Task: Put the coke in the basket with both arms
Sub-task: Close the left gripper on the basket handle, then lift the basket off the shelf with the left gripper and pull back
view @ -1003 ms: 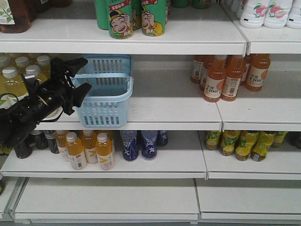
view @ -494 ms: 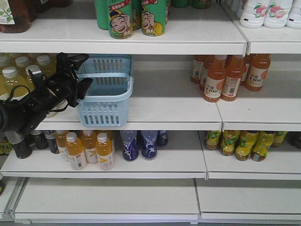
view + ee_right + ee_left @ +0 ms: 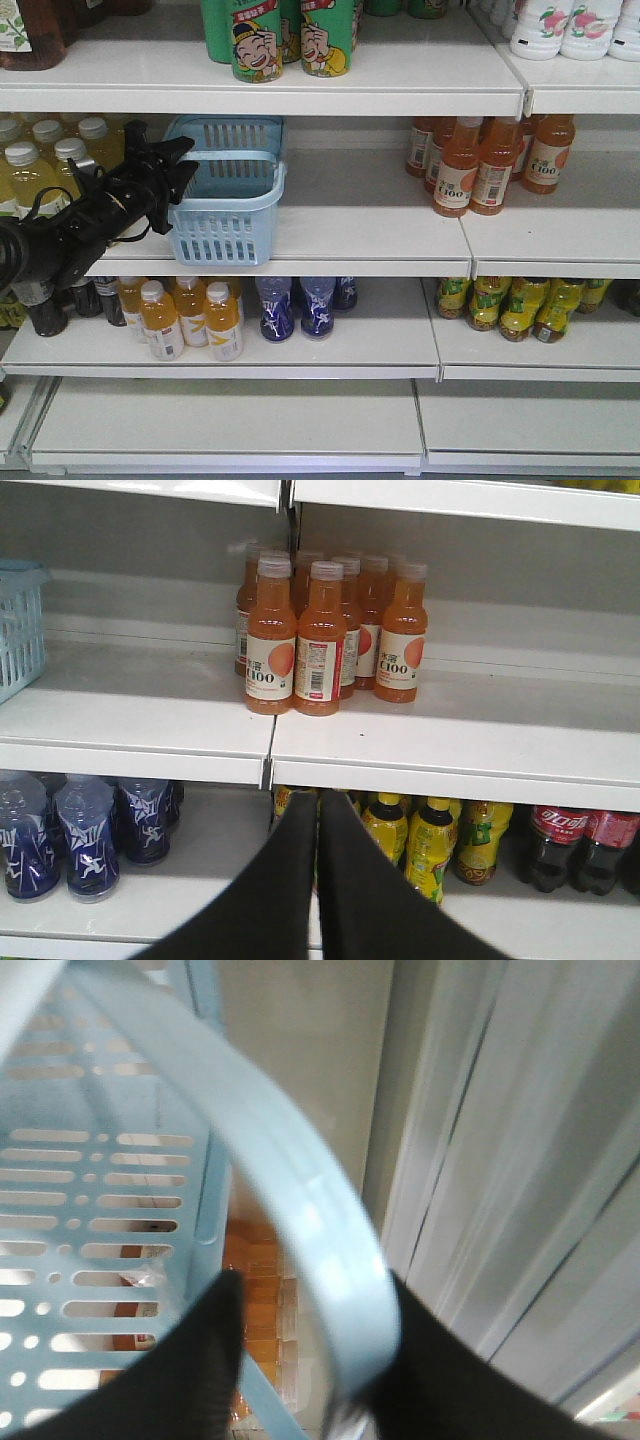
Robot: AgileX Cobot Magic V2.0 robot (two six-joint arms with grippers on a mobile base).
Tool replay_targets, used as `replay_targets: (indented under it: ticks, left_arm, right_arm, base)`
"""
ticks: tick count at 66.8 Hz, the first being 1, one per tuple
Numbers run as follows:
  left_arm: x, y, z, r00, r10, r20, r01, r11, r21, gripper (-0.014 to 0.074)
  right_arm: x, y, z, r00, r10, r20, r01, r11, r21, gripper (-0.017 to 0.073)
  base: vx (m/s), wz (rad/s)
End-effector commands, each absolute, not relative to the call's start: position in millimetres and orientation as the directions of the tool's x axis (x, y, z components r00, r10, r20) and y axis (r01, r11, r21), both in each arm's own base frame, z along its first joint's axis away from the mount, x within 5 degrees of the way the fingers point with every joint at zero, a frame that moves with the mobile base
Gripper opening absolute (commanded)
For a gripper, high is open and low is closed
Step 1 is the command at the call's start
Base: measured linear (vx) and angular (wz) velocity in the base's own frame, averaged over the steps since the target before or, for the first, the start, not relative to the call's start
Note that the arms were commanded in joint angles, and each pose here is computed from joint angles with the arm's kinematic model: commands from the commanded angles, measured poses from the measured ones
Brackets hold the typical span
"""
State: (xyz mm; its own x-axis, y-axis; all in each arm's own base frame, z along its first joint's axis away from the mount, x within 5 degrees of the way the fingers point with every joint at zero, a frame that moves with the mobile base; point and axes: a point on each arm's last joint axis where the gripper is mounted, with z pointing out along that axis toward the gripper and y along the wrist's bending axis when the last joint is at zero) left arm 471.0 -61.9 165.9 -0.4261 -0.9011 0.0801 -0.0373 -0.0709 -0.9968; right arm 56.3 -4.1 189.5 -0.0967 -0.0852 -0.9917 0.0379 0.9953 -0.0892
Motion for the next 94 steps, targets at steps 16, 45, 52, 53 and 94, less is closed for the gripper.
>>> replay_targets:
  ticks: [16,45,52,53,94]
  left_arm:
    - [460.5,-75.9,214.9,-0.583,-0.811,-0.05,0.196,-0.081,-0.977,-0.0008]
    - [349.9,-107.3,230.8,-0.905,-0.416,-0.088,0.146,-0.11,-0.983,-0.0008]
    - [312.0,-116.6,256.1,-0.926,-0.349,-0.145,0.195,-0.113,-0.974,-0.0008]
    - [306.8,-118.4,259.9,-0.928,-0.338,-0.156,0.204,-0.112,-0.973,-0.0008]
    - [169.4,-159.6,377.0,-0.834,-0.092,-0.544,0.546,-0.281,-0.789,-0.0008]
  right_arm:
    - [56.1,-2.9,194.0,-0.024,-0.11,-0.994,0.033,0.993,-0.11,-0.0005]
    - [56.1,-2.9,194.0,-0.024,-0.11,-0.994,0.033,0.993,-0.11,-0.0005]
    - [56.1,-2.9,194.0,-0.024,-0.11,-0.994,0.033,0.993,-0.11,-0.0005]
    - [56.1,-2.9,194.0,-0.024,-0.11,-0.994,0.033,0.993,-0.11,-0.0005]
    - [56.1,-2.9,194.0,-0.024,-0.11,-0.994,0.033,0.993,-0.11,-0.0005]
  base:
    - [0.0,0.0]
    - [0.0,0.0]
    - [0.0,0.0]
    - [0.0,0.0]
    - [0.0,0.0]
